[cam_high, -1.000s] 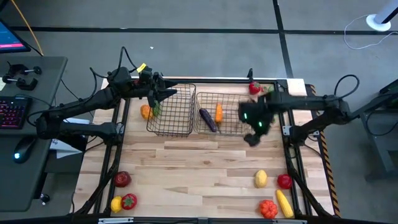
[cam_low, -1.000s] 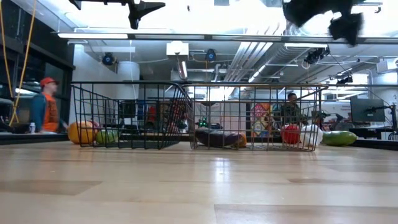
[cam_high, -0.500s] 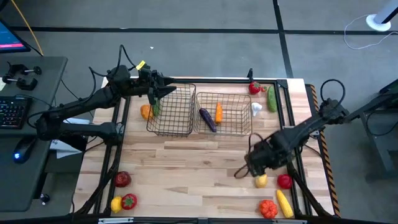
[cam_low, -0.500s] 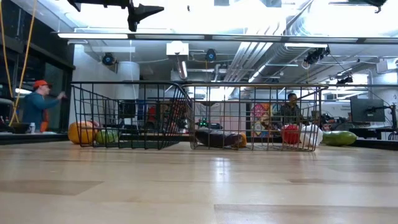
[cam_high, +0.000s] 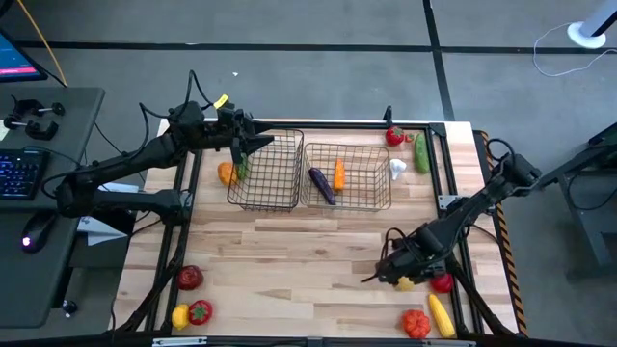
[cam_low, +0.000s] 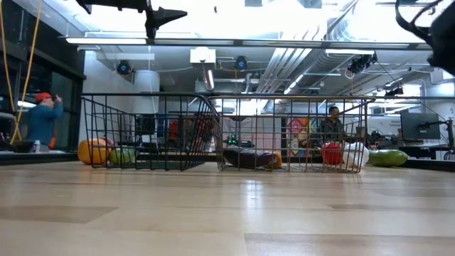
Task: Sort produce into baskets
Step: Put the right lemon into the left black wire basket
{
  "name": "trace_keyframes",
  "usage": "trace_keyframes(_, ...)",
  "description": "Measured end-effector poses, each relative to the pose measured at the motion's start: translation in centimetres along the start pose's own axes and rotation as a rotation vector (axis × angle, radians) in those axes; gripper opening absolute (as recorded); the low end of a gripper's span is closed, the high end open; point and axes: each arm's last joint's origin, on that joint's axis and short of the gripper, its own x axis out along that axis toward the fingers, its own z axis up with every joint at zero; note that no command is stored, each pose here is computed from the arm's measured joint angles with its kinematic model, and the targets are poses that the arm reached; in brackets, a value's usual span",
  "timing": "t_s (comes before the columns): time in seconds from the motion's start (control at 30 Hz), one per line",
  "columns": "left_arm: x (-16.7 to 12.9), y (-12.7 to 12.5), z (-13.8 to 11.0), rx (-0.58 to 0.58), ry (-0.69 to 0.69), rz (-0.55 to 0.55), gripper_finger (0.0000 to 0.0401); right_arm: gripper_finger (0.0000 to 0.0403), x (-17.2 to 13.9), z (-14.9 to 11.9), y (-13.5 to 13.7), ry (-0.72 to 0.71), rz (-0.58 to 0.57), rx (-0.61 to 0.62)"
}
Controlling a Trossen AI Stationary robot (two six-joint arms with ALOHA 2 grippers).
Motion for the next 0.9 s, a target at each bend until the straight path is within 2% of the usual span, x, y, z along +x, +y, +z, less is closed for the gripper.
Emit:
trace_keyframes(0.13,0.0,0.0,0.0,0.001,0.000,0.000,0.0275,0.0286,1.0,1.0,-0.8,-0.032,-0.045,0.054)
trace_keyframes(0.47,0.0,0.0,0.0,0.001,0.000,0.000,0.0275,0.0286,3.8,2.9,-1.9,-0.026,-0.007,0.087)
trace_keyframes(0.6,0.0,0.0,0.0,0.001,-0.001,0.000,0.0275,0.0286,4.7,4.0,-2.9,-0.051,-0.040,0.096)
trace_keyframes(0.7,0.0,0.0,0.0,0.001,-0.001,-0.001,0.0275,0.0275,4.7,4.0,-2.8,-0.070,-0.028,0.033)
trace_keyframes(0.9,0.0,0.0,0.1,0.001,-0.012,0.011,0.0275,0.0215,2.5,2.7,-1.4,-0.158,0.058,-0.114)
